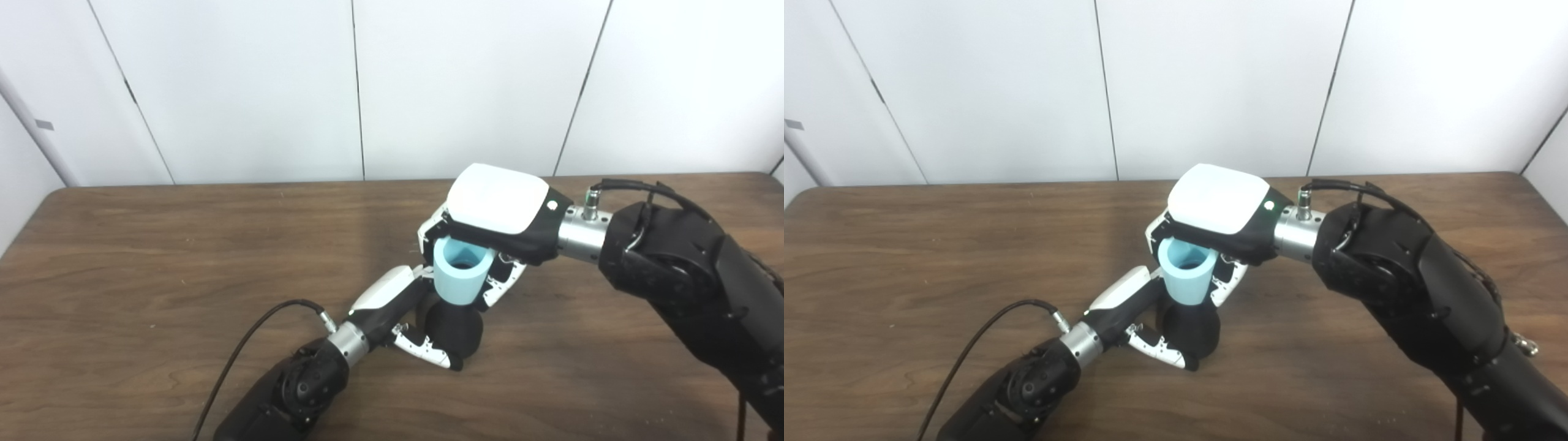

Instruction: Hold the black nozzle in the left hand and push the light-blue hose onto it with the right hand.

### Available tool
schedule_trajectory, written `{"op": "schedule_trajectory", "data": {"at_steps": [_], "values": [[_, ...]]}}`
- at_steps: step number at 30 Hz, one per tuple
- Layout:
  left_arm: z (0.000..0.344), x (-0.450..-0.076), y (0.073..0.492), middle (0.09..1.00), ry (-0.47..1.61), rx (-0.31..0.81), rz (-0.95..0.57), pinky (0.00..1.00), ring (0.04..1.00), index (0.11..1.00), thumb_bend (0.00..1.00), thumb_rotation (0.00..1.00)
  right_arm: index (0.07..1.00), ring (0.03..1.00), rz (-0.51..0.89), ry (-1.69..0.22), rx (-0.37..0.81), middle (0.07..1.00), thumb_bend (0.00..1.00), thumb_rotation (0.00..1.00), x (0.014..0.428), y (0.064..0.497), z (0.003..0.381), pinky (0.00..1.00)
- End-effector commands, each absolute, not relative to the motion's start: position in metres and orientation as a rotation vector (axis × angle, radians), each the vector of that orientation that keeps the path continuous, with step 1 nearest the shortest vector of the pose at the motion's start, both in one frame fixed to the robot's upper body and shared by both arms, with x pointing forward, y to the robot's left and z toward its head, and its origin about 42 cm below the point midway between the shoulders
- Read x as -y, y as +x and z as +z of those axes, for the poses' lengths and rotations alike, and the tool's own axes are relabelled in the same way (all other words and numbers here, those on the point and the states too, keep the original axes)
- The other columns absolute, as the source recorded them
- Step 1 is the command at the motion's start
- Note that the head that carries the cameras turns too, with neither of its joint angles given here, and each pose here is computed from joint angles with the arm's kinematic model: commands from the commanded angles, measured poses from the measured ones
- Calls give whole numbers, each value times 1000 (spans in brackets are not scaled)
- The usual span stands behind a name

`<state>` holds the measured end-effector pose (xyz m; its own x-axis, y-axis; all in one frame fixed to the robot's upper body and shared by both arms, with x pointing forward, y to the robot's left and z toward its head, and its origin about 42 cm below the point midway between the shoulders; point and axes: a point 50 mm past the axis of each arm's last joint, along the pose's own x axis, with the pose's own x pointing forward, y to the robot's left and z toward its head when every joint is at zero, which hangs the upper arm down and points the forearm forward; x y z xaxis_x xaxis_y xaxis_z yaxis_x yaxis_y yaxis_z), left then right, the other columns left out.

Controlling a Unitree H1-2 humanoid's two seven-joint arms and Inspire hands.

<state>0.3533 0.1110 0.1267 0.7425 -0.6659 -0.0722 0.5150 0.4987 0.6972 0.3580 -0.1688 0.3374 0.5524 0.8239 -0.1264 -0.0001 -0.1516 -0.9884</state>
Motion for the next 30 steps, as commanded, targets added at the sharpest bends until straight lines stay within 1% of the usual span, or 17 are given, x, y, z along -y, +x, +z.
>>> {"op": "schedule_trajectory", "data": {"at_steps": [1, 8, 16, 22, 26, 28, 30], "values": [[44, -149, 311, 819, 880, -219, -866, 1000, 983, 480, 522, 65, 539, 374, 933, -1706, 534, 465, 511, 0, 186, 361, 321, 278], [45, -149, 311, 817, 877, -218, -866, 1000, 983, 480, 522, 65, 534, 352, 931, -1716, 516, 446, 510, 0, 188, 360, 328, 205], [45, -150, 311, 817, 876, -219, -866, 1000, 983, 480, 522, 65, 539, 362, 931, -1689, 527, 450, 511, 0, 193, 359, 327, 233], [44, -150, 311, 816, 875, -220, -863, 1000, 983, 480, 522, 65, 537, 376, 946, -1624, 499, 453, 512, 0, 196, 358, 324, 268], [45, -150, 310, 815, 876, -221, -863, 1000, 983, 480, 522, 65, 536, 384, 946, -1585, 509, 456, 512, 0, 198, 358, 318, 280], [46, -149, 310, 814, 876, -220, -864, 1000, 983, 480, 522, 65, 536, 384, 942, -1586, 513, 458, 512, 0, 199, 358, 319, 278], [46, -149, 310, 814, 876, -220, -864, 1000, 983, 480, 522, 65, 534, 395, 935, -1597, 512, 464, 513, 0, 201, 360, 322, 302]]}}
